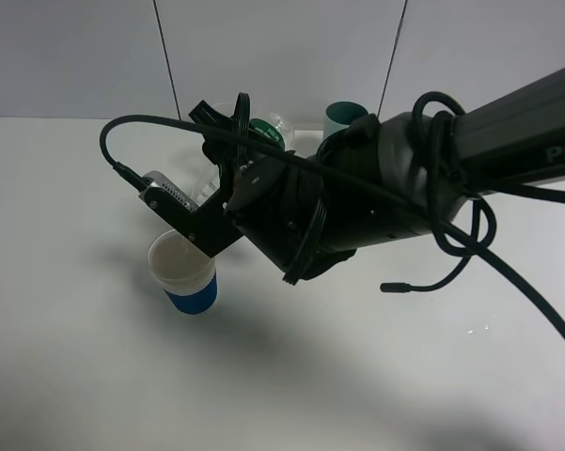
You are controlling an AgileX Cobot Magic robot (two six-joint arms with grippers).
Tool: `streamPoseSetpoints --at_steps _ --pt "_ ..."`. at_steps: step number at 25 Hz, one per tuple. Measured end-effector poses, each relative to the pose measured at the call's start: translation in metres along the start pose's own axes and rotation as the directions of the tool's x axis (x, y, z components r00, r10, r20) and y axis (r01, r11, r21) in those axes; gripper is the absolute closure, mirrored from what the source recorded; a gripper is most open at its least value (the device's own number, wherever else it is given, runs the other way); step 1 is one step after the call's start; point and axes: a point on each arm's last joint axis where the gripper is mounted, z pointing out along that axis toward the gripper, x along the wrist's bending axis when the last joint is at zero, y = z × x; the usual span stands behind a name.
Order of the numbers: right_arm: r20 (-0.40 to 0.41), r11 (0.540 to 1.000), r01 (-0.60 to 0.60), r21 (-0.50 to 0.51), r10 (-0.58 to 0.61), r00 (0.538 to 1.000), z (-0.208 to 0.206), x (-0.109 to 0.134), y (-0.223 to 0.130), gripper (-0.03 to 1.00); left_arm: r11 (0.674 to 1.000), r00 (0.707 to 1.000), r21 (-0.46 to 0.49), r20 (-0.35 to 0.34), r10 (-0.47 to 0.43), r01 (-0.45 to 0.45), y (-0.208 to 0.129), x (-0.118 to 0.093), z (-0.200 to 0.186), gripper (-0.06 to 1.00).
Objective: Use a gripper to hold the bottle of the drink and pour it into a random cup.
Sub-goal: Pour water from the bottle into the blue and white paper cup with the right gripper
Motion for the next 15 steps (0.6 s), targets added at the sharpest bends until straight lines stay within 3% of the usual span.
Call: streamPoseSetpoints --at_steps 15 --pt "0.016 1.0 0.017 -0.021 -0.017 1.0 0.0 -0.0014 0.002 0.4 1.0 1.0 0.0 0.0 0.0 0.0 0.0 0.0 0.0 -0.05"
